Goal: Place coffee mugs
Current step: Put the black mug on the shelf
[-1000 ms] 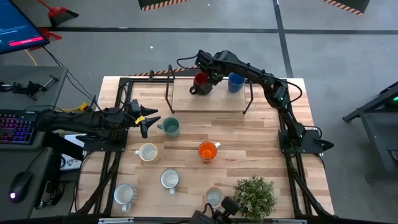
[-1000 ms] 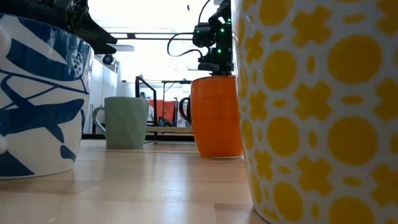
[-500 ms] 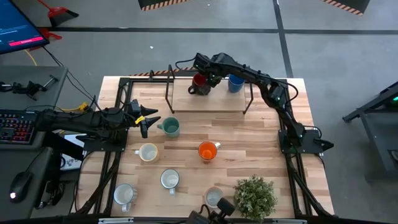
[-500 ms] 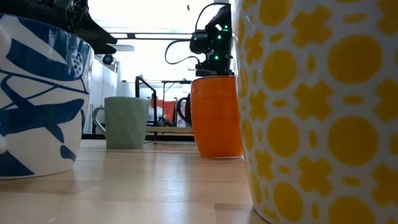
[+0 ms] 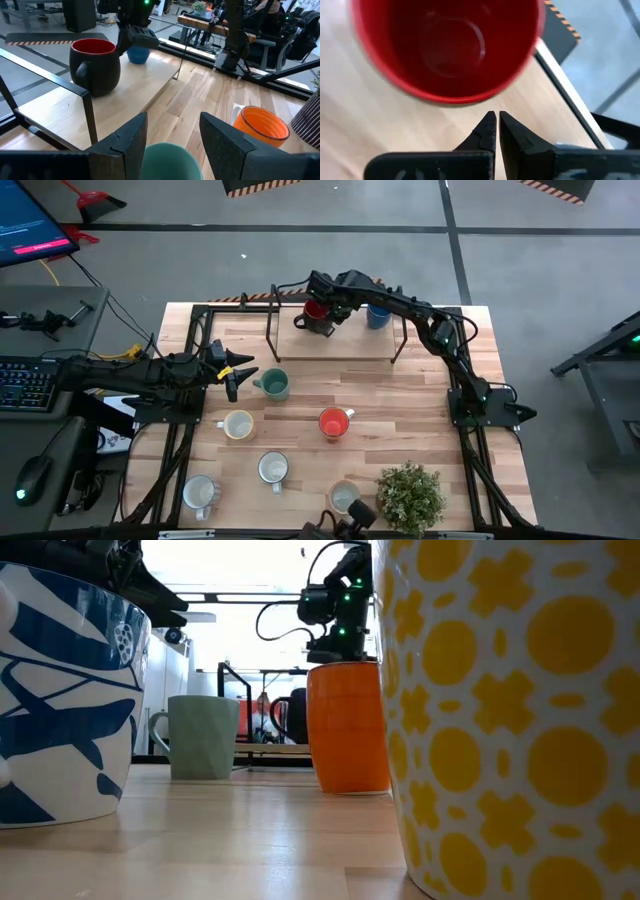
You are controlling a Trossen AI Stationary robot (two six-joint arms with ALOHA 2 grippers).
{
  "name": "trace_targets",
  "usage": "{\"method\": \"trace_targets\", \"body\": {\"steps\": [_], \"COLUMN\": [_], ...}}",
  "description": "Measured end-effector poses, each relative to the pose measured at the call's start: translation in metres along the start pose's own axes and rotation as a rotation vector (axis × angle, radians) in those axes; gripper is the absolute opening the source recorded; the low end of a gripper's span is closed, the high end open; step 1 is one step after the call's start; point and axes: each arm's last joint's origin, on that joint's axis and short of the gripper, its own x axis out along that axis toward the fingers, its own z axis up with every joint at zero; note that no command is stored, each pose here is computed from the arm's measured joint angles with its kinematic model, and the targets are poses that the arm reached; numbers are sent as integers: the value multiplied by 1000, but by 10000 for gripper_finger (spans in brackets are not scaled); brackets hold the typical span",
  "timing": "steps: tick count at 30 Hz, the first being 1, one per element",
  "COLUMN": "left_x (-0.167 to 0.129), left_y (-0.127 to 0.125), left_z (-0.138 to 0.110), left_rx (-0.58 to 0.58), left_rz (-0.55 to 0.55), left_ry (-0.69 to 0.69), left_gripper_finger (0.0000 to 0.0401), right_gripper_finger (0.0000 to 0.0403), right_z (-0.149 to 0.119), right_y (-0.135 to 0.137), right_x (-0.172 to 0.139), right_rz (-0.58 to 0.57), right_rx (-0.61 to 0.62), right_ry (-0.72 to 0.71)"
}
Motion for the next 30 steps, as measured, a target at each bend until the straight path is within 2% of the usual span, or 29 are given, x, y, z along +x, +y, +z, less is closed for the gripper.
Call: {"method": "trace_targets", "body": {"steps": [4,9,30], "left_x": [0,0,0], "left_y": [0,0,0], "left_z": [0,0,0], "left_rx": [0,0,0], "left_rz": [0,0,0], "left_ry": [0,0,1], "left_gripper_finger": [172,172,172], "right_gripper_finger": [0,0,0], "right_z": [1,3,12], "right_y": [-6,-8,6], "right_x": [1,1,0], "right_rz": [-20,-16,116], "right_rx": [54,62,53], "right_ry": [-3,-17,-107]}}
